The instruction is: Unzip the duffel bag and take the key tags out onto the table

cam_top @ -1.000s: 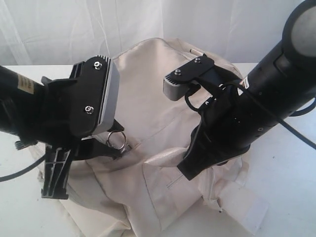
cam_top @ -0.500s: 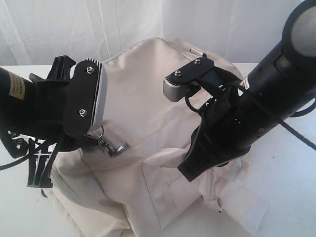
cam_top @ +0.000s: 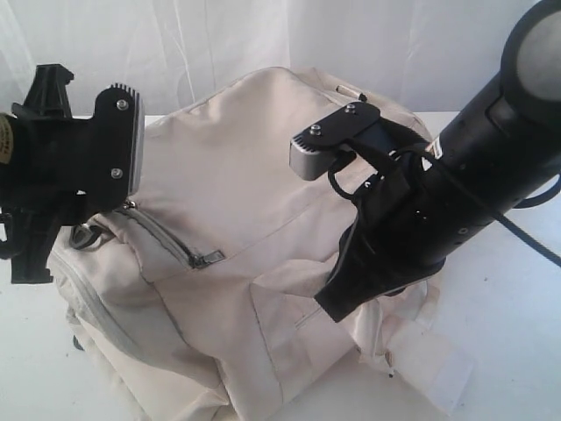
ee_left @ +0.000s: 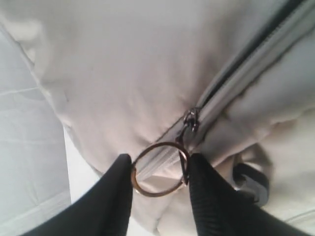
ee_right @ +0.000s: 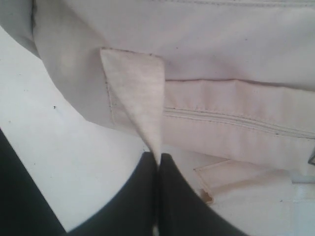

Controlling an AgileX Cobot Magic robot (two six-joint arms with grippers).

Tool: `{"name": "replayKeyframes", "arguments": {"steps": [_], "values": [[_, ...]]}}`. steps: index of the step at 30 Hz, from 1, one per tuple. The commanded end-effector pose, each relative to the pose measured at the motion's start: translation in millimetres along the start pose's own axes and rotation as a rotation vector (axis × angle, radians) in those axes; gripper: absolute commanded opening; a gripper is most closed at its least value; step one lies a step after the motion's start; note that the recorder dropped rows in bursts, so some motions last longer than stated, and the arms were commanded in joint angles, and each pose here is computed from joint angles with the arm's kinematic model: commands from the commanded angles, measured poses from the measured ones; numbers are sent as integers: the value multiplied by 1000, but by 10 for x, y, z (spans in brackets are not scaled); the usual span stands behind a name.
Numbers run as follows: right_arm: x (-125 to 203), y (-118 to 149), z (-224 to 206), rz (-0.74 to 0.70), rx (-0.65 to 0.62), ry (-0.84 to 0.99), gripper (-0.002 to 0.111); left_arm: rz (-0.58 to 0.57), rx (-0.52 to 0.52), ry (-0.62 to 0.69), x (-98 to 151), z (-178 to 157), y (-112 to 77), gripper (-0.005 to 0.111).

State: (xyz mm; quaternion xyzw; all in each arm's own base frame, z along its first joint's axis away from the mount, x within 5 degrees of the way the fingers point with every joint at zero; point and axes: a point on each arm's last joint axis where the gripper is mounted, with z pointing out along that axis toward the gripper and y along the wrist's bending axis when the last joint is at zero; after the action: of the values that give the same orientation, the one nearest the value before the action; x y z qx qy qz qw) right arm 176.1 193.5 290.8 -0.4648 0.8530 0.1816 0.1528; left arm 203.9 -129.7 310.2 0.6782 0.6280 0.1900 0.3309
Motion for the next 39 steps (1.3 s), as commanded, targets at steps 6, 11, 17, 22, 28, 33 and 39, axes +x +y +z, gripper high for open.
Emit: {"name": "replayKeyframes", "arguments": {"steps": [6, 11, 17, 22, 28, 33, 39], "values": [[-120, 155, -52, -38, -164, -113, 22, -40, -19, 30, 95, -25, 56, 0], [-326, 218, -204, -143, -182, -372, 61, -67, -9, 9, 76, -24, 47, 0], [-459, 278, -63, -224, -193, -446, 64, -91, 5, -5, 63, -24, 35, 0], [-559, 377, 178, -271, -157, -455, 64, -120, 22, -25, 44, -25, 20, 0], [-731, 533, 524, -303, -78, -493, 64, -131, 26, -33, 36, -25, 17, 0], [-848, 526, 775, -271, -40, -491, 64, -134, 24, -37, 34, -31, 19, 0], [-866, 480, 938, -245, -26, -467, 49, -137, 27, -39, 32, -28, 17, 0]]}}
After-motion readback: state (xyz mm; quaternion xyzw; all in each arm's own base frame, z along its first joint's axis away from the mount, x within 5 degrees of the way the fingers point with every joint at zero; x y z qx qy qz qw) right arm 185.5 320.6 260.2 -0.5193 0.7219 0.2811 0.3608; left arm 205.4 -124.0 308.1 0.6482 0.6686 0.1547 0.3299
